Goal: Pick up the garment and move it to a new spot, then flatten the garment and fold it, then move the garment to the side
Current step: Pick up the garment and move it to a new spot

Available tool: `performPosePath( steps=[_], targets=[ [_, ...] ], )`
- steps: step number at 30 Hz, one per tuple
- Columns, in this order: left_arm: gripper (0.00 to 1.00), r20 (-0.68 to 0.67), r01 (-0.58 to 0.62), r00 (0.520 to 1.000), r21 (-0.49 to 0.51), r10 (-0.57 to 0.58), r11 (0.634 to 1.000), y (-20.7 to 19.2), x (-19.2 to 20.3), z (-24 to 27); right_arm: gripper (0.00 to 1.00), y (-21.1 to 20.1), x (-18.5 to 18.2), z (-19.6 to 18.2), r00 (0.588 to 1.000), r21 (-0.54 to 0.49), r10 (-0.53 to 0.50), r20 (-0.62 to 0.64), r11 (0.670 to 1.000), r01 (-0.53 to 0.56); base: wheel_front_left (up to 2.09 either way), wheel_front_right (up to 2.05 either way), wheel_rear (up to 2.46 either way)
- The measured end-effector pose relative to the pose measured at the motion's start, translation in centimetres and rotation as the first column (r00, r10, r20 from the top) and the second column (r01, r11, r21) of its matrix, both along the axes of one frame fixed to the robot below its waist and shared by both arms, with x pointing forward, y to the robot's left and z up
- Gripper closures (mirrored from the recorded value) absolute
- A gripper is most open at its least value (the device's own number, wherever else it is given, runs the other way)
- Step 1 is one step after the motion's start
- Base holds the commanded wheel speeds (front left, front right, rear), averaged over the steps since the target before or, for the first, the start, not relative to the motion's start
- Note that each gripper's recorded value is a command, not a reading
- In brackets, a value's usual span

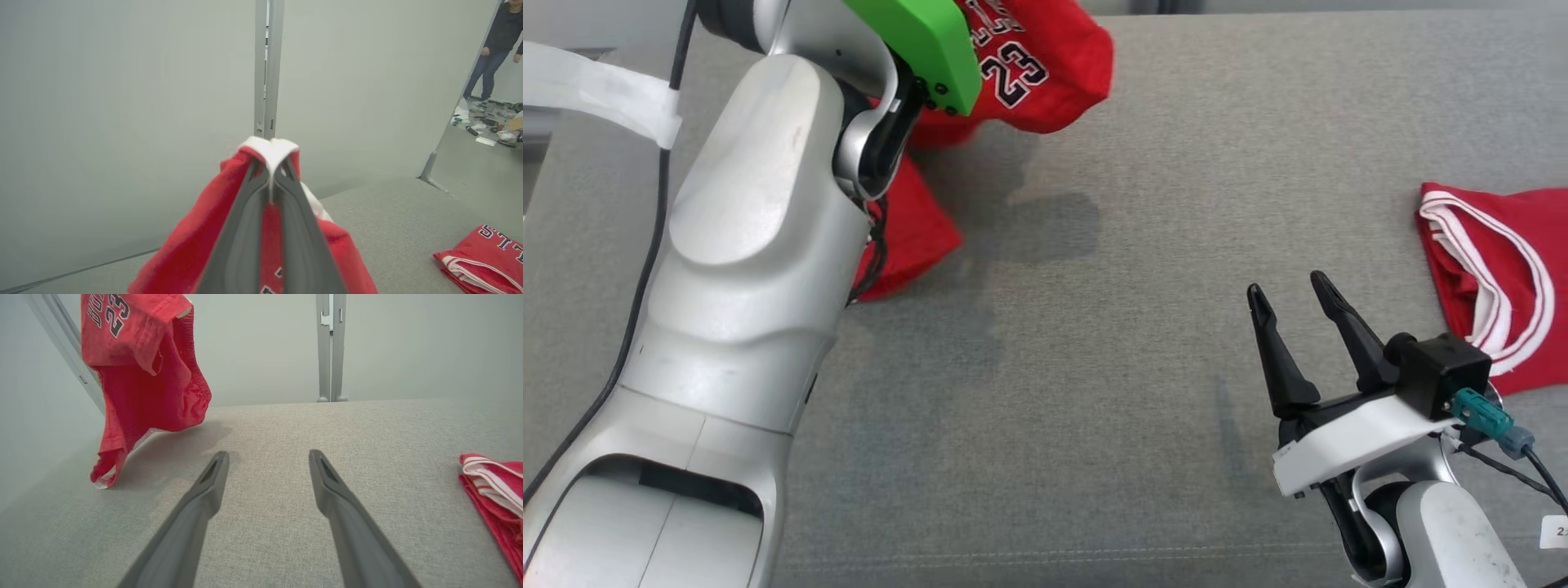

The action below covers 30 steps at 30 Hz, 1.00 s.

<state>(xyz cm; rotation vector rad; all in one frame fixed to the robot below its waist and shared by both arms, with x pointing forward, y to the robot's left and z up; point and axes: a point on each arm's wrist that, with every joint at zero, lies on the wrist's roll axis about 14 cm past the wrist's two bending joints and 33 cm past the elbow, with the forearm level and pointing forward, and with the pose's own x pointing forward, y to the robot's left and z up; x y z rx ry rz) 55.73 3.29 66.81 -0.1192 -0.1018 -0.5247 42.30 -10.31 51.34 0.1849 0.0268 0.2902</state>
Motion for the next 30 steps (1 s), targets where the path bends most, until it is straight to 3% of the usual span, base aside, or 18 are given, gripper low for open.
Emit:
performPosePath(
  steps=[4,5,8,12,19,25,26,27,28,30],
  targets=[
    [1.00,0.047,0.099,0.994,-0.066,-0.096,0.993,-3.1,-1.3,2.6,0.00,-1.3,-0.8,0.0,0.999,0.006,-0.037,-0.001,0.999,0.037,0.00,0.00,0.00],
    [1.00,0.079,0.177,0.982,-0.107,-0.169,0.978,-5.4,-2.5,4.1,0.00,-1.9,-1.4,-0.1,0.998,0.005,-0.056,-0.004,0.998,0.056,0.00,0.00,0.00],
    [1.00,0.114,0.260,0.963,-0.169,-0.243,0.951,-7.9,-4.1,5.8,0.00,-3.1,-1.9,0.1,0.996,0.001,-0.090,0.002,0.996,0.090,0.00,0.00,0.00],
    [1.00,0.089,0.273,0.961,-0.172,-0.261,0.947,-9.1,-4.5,5.1,0.00,-3.9,-2.0,0.4,0.993,0.000,-0.115,0.014,0.993,0.115,0.00,0.00,0.00],
    [1.00,-0.195,0.090,0.976,-0.064,-0.101,0.994,-4.4,-2.8,-6.5,0.00,-3.5,-1.3,0.6,0.994,0.004,-0.103,0.025,0.995,0.102,0.00,0.00,0.00],
    [1.00,-0.444,-0.041,0.893,0.086,0.075,0.995,1.7,-4.0,-17.7,0.00,-3.0,-1.0,0.5,0.996,0.006,-0.089,0.023,0.996,0.089,0.00,0.00,0.00],
    [0.77,-0.462,-0.062,0.880,0.123,0.113,0.990,2.9,-4.2,-19.0,0.00,-3.0,-0.9,0.6,0.996,0.006,-0.088,0.025,0.996,0.088,0.00,0.00,0.00],
    [0.32,-0.479,-0.076,0.866,0.159,0.145,0.984,4.0,-4.4,-20.1,0.00,-3.0,-0.8,0.7,0.996,0.005,-0.088,0.028,0.996,0.088,0.00,0.00,0.00],
    [0.00,-0.494,-0.084,0.853,0.189,0.169,0.978,4.9,-4.7,-21.2,0.00,-3.0,-0.8,0.8,0.996,0.004,-0.088,0.032,0.996,0.088,0.00,0.00,0.00],
    [0.00,-0.525,-0.114,0.822,0.233,0.223,0.966,6.4,-5.2,-22.9,0.00,-3.0,-0.8,0.9,0.996,0.004,-0.089,0.033,0.996,0.089,0.00,0.00,0.00]
  ],
)
